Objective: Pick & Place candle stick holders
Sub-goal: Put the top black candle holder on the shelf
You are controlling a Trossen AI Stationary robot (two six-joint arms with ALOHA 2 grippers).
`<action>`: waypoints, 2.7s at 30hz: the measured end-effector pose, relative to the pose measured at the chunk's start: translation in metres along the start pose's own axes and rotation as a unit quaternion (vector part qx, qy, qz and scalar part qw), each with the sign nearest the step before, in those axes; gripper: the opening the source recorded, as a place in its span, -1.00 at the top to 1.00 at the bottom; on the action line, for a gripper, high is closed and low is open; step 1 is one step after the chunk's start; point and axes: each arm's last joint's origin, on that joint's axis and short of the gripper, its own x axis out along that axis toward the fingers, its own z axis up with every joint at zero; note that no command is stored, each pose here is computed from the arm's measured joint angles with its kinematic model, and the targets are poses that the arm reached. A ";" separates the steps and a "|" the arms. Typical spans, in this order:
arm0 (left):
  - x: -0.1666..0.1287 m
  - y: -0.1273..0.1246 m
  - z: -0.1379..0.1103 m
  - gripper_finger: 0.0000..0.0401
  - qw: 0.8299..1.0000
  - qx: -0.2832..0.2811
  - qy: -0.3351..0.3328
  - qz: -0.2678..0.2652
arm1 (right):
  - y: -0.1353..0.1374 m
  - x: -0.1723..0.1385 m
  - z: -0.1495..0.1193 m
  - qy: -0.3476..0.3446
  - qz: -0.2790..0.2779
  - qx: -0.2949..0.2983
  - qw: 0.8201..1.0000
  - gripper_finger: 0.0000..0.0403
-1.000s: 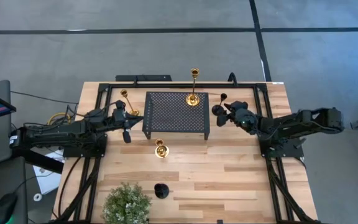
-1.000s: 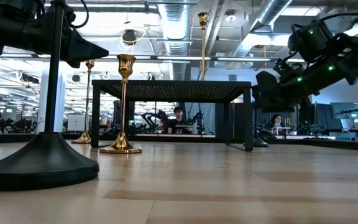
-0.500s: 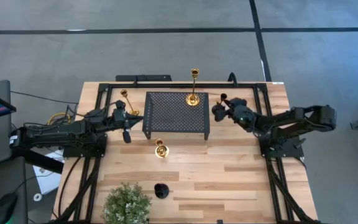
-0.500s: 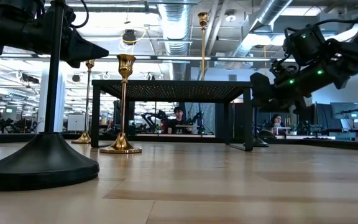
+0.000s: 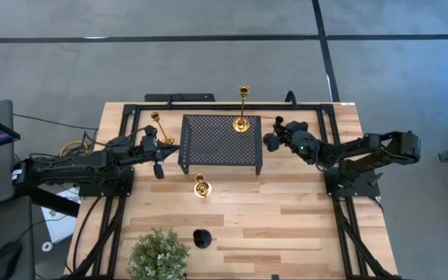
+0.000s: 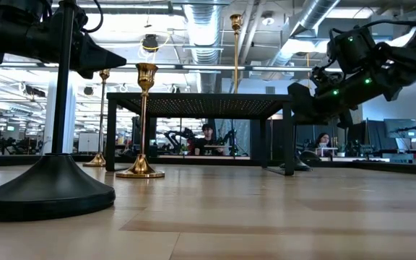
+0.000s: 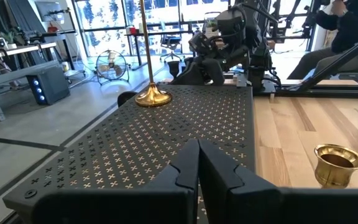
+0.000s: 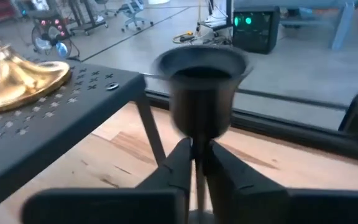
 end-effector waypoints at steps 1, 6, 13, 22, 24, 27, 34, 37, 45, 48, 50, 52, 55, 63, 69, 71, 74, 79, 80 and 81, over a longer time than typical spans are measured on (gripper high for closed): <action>0.000 0.000 0.000 0.96 1.000 0.000 0.000 0.000 | 0.001 -0.001 0.001 -0.001 0.004 -0.005 1.000 0.94; 0.000 0.000 0.000 0.96 1.000 0.000 0.000 0.000 | 0.005 -0.010 0.007 -0.011 0.016 -0.007 1.000 0.95; 0.000 0.000 0.000 0.96 1.000 0.000 0.000 0.000 | 0.000 -0.037 0.027 -0.037 0.010 -0.023 0.999 0.98; 0.000 0.000 0.000 0.96 1.000 0.000 0.000 0.000 | -0.003 -0.083 0.083 -0.039 -0.003 -0.052 0.998 0.99; 0.000 0.000 0.000 0.96 1.000 0.000 0.000 0.000 | -0.001 -0.092 0.097 -0.040 0.002 -0.055 0.998 0.99; 0.000 0.000 0.000 0.96 1.000 0.000 0.000 0.000 | 0.004 -0.101 0.112 -0.044 0.020 -0.063 0.997 1.00; 0.000 0.000 0.000 0.96 1.000 0.000 0.000 0.000 | 0.023 -0.108 0.125 -0.052 0.064 -0.069 0.994 1.00; 0.000 0.000 0.000 0.96 1.000 0.000 0.000 0.000 | 0.032 -0.107 0.123 -0.055 0.084 -0.066 0.993 1.00; 0.000 0.000 0.000 0.96 1.000 0.000 0.000 0.000 | 0.058 -0.102 0.119 -0.077 0.118 -0.067 0.988 1.00; 0.000 0.000 0.000 0.96 1.000 0.000 0.000 0.000 | 0.066 -0.099 0.118 -0.080 0.147 -0.063 0.984 1.00; 0.000 0.000 0.000 0.96 1.000 0.000 0.000 0.000 | 0.070 -0.097 0.118 -0.080 0.168 -0.060 0.981 1.00; 0.000 0.000 0.000 0.96 1.000 0.000 0.000 0.000 | 0.073 -0.094 0.116 -0.078 0.183 -0.060 0.978 1.00; 0.000 0.000 0.000 0.96 1.000 0.000 0.000 0.000 | 0.078 -0.092 0.116 -0.075 0.192 -0.062 0.977 1.00; 0.000 0.000 0.000 0.96 1.000 0.003 0.000 0.000 | 0.105 -0.082 0.127 -0.070 0.213 -0.095 0.970 1.00; 0.000 0.000 0.000 0.96 1.000 0.003 0.000 0.000 | 0.128 -0.065 0.132 -0.053 0.221 -0.129 0.965 1.00; 0.000 0.000 0.000 0.96 1.000 0.004 0.000 0.000 | 0.135 -0.057 0.133 -0.047 0.244 -0.135 0.959 1.00; 0.000 0.000 0.000 0.96 1.000 0.004 0.000 0.000 | 0.145 -0.044 0.134 -0.036 0.270 -0.141 0.952 1.00; 0.000 0.000 0.000 0.96 1.000 0.004 0.000 0.000 | 0.160 -0.023 0.137 -0.030 0.293 -0.150 0.944 1.00; 0.000 0.000 0.000 0.96 1.000 0.003 0.000 0.000 | 0.162 -0.018 0.137 -0.030 0.296 -0.154 0.942 1.00; 0.000 0.000 0.000 0.96 1.000 0.003 0.000 0.000 | 0.164 -0.015 0.137 -0.028 0.300 -0.156 0.941 1.00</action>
